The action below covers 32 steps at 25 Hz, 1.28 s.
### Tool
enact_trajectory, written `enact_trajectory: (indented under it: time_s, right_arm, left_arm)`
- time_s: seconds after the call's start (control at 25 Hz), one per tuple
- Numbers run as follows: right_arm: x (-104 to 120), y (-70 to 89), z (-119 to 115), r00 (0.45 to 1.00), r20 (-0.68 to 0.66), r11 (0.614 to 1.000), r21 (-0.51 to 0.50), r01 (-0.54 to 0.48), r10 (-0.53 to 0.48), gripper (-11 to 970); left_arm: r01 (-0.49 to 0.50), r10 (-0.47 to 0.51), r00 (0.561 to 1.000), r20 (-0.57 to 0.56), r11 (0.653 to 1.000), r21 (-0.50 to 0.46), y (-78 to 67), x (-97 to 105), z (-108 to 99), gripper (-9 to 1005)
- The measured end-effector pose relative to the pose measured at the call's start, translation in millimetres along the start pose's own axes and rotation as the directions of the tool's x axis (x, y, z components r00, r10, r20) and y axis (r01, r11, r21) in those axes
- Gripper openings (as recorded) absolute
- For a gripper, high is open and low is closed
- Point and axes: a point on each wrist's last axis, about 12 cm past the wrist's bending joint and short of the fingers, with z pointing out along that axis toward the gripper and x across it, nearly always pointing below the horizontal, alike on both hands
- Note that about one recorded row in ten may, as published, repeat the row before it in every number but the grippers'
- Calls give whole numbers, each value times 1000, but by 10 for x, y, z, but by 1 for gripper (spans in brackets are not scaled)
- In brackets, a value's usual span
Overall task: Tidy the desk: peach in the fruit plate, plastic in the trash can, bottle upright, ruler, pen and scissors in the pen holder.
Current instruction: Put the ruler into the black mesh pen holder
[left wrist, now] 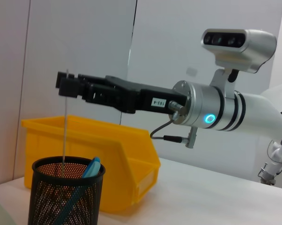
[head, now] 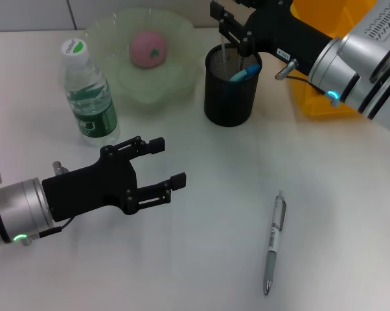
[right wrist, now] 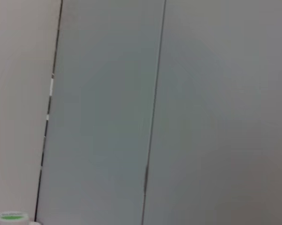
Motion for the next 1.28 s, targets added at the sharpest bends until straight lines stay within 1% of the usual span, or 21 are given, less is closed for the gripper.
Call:
enact_trajectory:
  time_s: [0.2,1.08,1.28]
  right_arm:
    - [23,-25,18,999,-28,1000,19,-21,22,446]
    - [36,-31,43,999,-52,1000,21,-14,15,456]
    - [43,-31,39,998,-55,1000,22,-16,17,642]
  left_arm:
    - [-2,2,1000,0,1000,0,4,-6,4,783]
    - [-7,7,1000,-2,1000,-1,16,-12,1,783]
    - [-7,7,1000,-4,1000,0,15,-11,0,783]
